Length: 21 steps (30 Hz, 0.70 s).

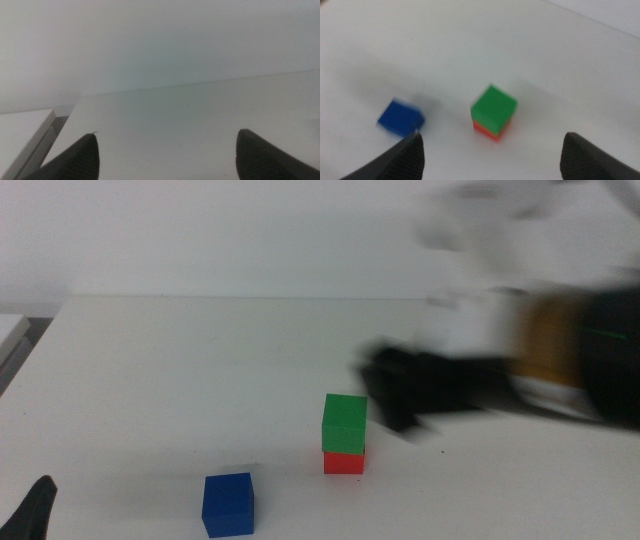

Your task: Stack red cubes first, then green, then blue cubes in a specific spot.

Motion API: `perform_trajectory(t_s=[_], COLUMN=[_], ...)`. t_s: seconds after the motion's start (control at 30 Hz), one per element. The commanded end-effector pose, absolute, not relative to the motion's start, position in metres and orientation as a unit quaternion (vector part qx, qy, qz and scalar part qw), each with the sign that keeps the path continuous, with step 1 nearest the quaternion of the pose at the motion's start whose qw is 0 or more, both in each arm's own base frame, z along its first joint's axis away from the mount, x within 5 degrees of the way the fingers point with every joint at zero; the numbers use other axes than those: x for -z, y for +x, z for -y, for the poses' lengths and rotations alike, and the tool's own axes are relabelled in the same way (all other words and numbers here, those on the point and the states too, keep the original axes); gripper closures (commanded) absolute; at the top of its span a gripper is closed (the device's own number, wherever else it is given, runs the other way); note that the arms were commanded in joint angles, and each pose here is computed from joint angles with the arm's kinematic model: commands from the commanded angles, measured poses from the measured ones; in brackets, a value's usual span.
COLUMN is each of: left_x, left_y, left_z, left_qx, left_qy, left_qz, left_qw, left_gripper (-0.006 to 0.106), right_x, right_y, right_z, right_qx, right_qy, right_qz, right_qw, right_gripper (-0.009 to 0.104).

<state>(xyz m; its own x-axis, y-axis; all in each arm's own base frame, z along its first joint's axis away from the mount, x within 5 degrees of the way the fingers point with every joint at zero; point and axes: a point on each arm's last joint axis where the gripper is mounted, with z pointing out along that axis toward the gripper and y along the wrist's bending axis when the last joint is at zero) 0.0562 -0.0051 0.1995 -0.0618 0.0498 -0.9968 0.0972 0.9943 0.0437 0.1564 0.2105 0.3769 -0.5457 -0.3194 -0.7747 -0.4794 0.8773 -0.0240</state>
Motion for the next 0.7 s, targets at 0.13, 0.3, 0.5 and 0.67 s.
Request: perform_trajectory(t_s=[0.13,0.3,0.5,0.67], left_x=[-0.201,-0.201,-0.201,-0.201], left_y=[0.056,0.056,0.056,0.056], left_z=[0.005,0.005,0.005,0.005], left_qx=[0.017,0.017,0.017,0.017], left_qy=[0.050,0.050,0.050,0.050], left_qz=[-0.723,-0.723,-0.723,-0.723], left_qw=[0.688,0.688,0.688,0.688], left_gripper=[0.007,0.007,0.007,0.007], right_x=[-0.379,-0.381,-0.382,-0.383], right_y=[0.103,0.090,0.088,0.088], right_z=[-0.119,-0.097,-0.096,-0.097], right_qx=[-0.130,-0.143,-0.151,-0.157], right_qy=[-0.270,-0.284,-0.287,-0.285], right_qz=[-0.837,-0.822,-0.821,-0.818], right_qw=[0.459,0.472,0.471,0.475], right_gripper=[0.002,0.002,0.002,0.002])
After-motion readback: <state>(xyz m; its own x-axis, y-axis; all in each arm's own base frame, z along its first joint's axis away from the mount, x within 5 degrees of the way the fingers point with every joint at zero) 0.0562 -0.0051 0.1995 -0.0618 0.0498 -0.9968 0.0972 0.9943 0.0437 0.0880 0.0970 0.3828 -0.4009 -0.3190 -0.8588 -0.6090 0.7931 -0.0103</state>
